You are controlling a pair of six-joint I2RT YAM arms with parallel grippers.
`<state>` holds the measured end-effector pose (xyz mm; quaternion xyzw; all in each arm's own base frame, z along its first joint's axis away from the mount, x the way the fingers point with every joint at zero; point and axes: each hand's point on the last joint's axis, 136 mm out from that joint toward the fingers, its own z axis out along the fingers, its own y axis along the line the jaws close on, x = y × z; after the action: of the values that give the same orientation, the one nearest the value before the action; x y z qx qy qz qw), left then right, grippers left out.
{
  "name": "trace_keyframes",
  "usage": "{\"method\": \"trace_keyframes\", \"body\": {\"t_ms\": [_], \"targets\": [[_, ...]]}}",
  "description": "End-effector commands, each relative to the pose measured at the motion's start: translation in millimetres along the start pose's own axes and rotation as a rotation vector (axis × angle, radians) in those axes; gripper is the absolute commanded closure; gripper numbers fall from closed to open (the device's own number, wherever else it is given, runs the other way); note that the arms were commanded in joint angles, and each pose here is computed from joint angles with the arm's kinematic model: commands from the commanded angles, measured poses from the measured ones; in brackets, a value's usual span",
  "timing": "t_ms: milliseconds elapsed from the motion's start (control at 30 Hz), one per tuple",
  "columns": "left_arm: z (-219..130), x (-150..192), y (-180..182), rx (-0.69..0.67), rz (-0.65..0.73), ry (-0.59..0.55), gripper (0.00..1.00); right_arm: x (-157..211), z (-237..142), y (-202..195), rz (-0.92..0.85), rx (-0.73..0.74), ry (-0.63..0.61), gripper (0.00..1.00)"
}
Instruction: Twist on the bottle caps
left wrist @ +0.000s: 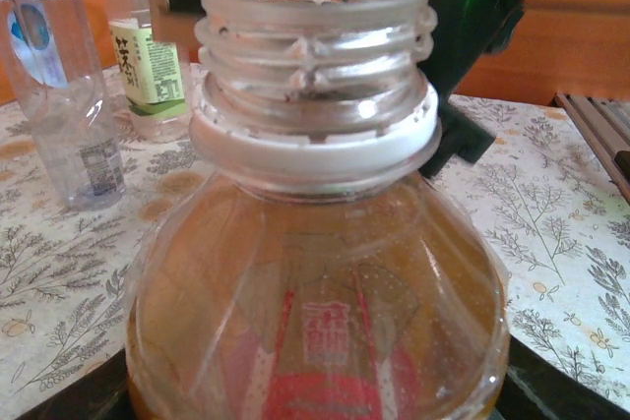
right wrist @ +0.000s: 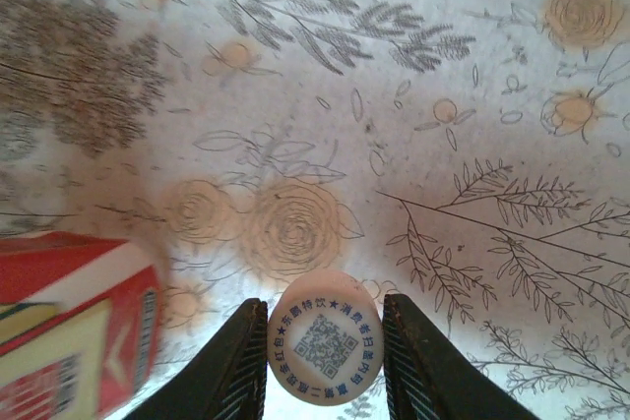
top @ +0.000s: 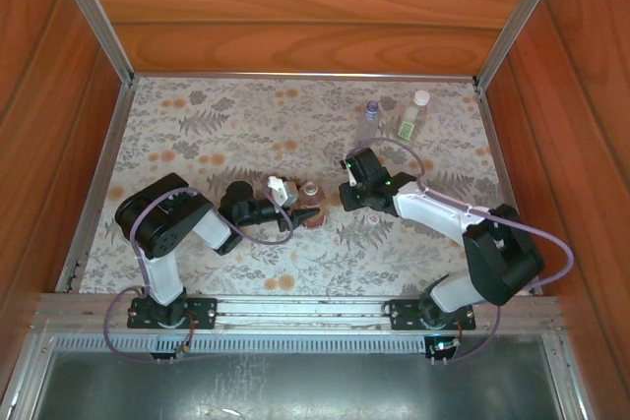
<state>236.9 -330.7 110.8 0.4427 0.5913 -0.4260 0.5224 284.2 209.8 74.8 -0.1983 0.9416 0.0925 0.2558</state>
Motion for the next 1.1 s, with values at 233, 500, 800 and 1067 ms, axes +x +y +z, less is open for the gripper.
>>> {"method": "trace_keyframes", "body": {"t_ms": [233,500,800,1067], "targets": [[6,8,1,0.012,-0.022,0.036,0.41,-11,-59,18,-0.083,-0.012,0.098,0.68],[6,9,1,0.008,-0.024,0.041,0.41,-45,-97,38,-0.154,-0.034,0.037,0.68],[8,9,3,0.005,-0.028,0.046,0.41,-74,-120,74,-0.27,-0.081,-0.008,0.68],[8,10,5,-0.003,-0.031,0.05,0.41,-77,-112,102,-0.345,-0.099,0.009,0.68]]}}
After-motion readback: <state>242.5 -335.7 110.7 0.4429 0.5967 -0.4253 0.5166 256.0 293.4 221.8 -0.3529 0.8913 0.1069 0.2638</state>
